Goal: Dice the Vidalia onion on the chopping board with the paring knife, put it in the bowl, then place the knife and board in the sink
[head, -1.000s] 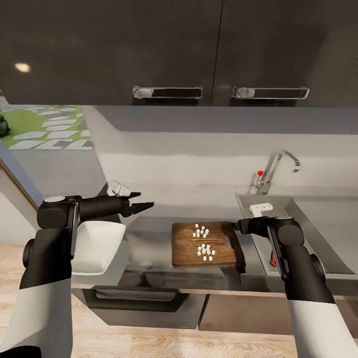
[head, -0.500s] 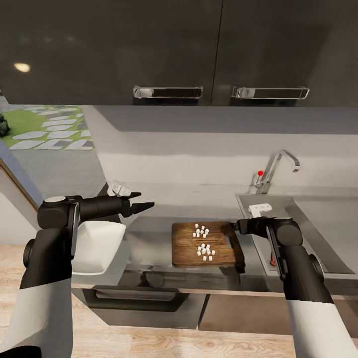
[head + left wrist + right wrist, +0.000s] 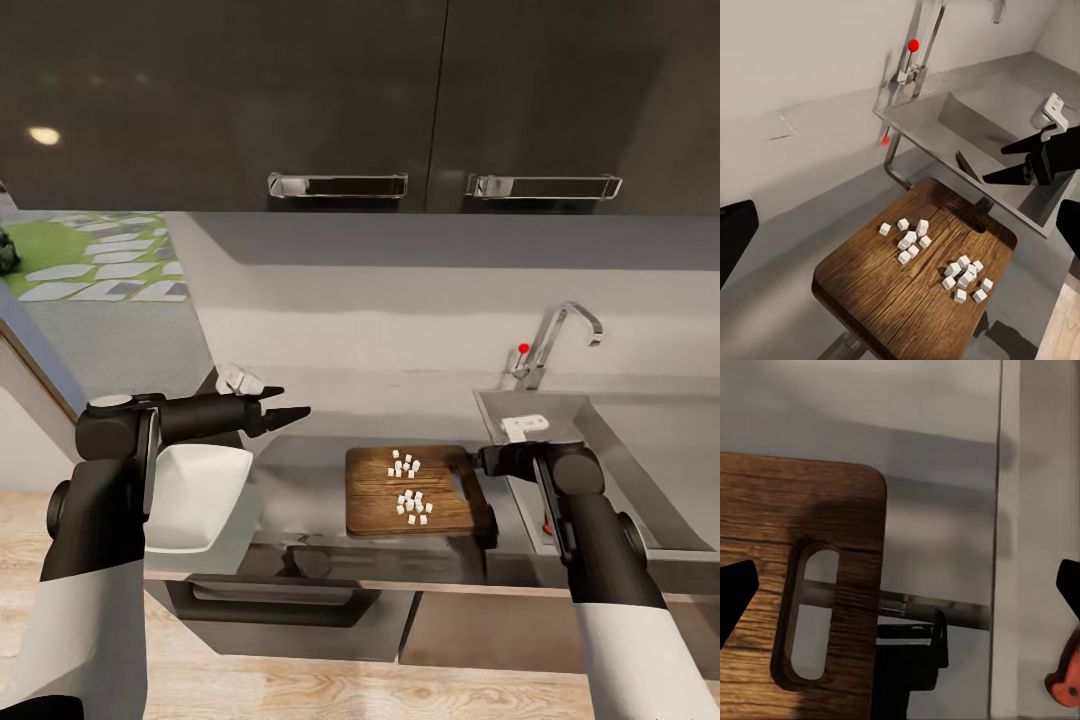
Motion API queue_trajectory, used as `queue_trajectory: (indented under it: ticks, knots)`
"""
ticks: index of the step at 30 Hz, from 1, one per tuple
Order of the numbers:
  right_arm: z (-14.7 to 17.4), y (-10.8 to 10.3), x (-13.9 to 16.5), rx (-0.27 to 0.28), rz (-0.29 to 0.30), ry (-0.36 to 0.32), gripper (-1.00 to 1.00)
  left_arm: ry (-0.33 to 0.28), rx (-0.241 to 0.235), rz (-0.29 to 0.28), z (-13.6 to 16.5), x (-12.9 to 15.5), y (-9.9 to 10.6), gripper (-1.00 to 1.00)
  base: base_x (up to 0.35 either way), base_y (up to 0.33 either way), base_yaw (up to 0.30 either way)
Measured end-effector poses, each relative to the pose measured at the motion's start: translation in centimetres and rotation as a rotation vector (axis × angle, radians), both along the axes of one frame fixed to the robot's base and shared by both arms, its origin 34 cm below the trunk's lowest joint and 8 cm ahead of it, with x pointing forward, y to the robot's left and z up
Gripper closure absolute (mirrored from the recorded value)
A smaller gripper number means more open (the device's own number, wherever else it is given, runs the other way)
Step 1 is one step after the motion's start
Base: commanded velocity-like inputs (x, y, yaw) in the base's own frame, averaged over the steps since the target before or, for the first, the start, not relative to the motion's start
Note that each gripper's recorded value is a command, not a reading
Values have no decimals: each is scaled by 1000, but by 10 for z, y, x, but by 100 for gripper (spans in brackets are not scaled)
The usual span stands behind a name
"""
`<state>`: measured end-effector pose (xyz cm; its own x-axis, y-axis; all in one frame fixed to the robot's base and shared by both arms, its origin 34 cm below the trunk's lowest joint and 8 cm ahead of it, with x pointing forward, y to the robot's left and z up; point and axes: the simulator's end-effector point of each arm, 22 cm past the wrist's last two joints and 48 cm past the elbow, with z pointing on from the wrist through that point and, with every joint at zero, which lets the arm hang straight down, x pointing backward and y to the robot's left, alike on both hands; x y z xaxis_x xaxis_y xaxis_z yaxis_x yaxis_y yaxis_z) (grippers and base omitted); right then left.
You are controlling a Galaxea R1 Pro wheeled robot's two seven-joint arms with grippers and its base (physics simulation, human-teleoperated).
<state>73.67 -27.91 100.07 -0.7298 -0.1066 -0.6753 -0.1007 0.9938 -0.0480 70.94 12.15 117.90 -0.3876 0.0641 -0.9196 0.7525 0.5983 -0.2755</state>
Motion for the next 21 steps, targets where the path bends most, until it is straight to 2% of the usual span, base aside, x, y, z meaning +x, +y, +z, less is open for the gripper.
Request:
queue_trajectory:
  ticks: [8,11,15,21]
  knots:
    - [-2,0,0,4,-12,4,-100,0,0,-1,0,0,0,-100,0,0,0]
    - [-3,-11,-1,23,-49,4,-100,0,-2,-2,0,0,-1,-100,0,0,0]
    - [-3,-4,-1,41,-50,5,-100,0,-5,-4,1,-1,-3,-100,0,0,0]
    - [-6,-4,-1,19,-81,6,-100,0,-10,-7,1,-1,-5,-100,0,0,0]
